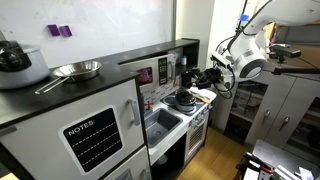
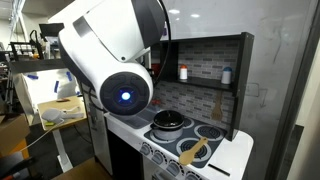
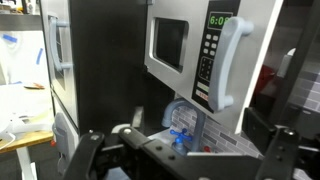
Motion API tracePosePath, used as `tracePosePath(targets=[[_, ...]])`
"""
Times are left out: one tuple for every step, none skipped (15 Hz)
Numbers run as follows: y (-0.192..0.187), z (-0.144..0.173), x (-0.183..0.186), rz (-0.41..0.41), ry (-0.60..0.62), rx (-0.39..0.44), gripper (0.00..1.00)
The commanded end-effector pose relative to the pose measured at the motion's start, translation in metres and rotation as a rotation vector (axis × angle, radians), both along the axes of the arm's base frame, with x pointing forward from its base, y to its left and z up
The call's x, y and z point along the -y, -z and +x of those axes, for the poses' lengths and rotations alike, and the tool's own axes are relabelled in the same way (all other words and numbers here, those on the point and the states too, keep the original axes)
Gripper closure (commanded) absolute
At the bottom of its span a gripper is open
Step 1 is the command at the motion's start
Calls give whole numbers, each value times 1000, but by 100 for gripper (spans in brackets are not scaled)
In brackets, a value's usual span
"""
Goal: Open the microwave
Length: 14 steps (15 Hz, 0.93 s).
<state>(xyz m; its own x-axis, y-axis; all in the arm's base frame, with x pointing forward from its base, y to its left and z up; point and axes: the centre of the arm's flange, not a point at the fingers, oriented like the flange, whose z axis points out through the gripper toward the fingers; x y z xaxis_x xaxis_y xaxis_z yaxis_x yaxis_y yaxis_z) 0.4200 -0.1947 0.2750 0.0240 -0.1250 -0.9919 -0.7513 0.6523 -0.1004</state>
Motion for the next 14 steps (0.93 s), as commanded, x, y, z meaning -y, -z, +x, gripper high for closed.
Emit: tracePosePath(targets=[[-6, -21, 9, -29, 101, 16, 0], [-7, -23, 14, -37, 119, 19, 0], [-8, -22, 21, -45, 137, 27, 0], [-10, -21, 26, -49, 152, 37, 0], [-12, -18, 31, -53, 162, 43, 0], [-15, -13, 35, -56, 165, 52, 0], [-19, -9, 38, -57, 165, 61, 0], [-22, -4, 40, -60, 163, 72, 0], [-26, 2, 42, -64, 156, 80, 0], [-30, 8, 43, -70, 145, 89, 0], [-34, 14, 44, -75, 134, 98, 0], [-38, 19, 44, -78, 124, 106, 0], [-41, 26, 43, -83, 111, 114, 0], [-44, 31, 41, -88, 100, 121, 0]])
